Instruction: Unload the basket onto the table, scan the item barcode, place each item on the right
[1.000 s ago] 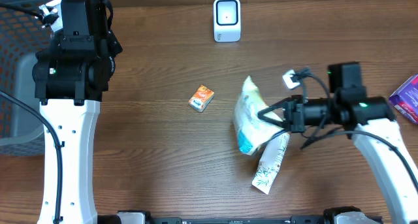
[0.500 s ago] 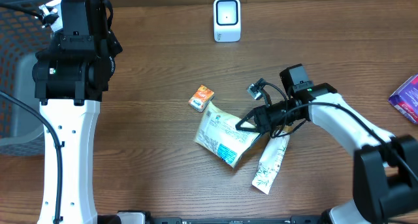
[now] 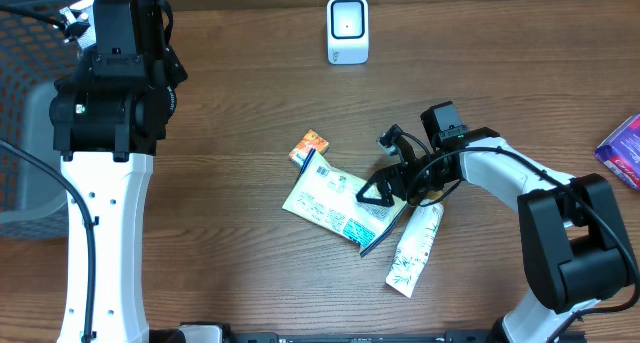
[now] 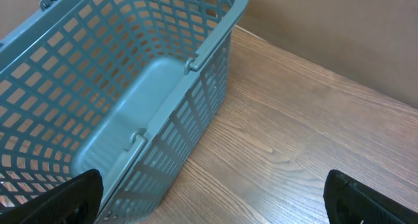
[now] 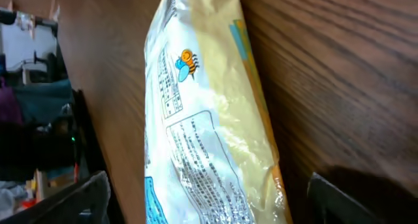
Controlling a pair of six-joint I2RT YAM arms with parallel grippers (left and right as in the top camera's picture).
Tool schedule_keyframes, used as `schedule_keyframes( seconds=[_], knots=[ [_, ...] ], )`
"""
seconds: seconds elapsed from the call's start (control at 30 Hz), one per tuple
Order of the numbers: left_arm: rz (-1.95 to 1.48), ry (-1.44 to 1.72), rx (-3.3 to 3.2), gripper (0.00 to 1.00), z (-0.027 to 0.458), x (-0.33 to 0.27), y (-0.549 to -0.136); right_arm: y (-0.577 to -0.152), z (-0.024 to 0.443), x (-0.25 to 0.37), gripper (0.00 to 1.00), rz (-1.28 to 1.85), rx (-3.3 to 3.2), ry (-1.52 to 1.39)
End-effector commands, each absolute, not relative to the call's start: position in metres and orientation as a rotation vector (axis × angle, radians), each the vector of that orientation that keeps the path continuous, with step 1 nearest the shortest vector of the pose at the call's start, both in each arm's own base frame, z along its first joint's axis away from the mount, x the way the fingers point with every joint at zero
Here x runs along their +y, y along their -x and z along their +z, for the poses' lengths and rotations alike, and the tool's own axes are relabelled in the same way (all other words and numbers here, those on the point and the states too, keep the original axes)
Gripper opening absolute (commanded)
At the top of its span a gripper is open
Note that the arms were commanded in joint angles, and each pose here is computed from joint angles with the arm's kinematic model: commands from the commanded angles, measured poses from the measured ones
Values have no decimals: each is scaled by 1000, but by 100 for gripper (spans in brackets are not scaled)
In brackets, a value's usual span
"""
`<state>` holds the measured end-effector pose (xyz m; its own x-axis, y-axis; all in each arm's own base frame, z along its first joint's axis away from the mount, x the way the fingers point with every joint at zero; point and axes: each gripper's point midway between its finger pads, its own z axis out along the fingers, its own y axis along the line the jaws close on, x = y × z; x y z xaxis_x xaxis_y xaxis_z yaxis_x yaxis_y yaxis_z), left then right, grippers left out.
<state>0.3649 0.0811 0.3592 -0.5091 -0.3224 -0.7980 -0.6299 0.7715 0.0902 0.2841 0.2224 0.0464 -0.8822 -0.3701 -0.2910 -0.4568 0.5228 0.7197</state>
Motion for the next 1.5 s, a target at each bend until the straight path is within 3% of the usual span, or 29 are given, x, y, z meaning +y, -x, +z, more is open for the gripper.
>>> schedule_keyframes(
  seconds=[0.0,0.43,0.77,1.3,1.4,1.47],
  knots=[
    [484,724,2121,100,362,85,-365,-293,49,223,100,1253,2571,818],
    [484,724,2121,100,362,84,-365,-313,47,216,100,1218,2509,804],
    [484,724,2121,100,362,84,-365,-291,35,237,100,1615,2482,735],
    [485,724,2121,100,362,85,-365,-267,41,266,100,1678,2510,834],
    [484,724,2121,100,362,85,-365,-267,41,266,89,1685,2526,814],
    [484,724,2121,100,362,85,-365,-265,41,268,68,1688,2530,817]
  ],
)
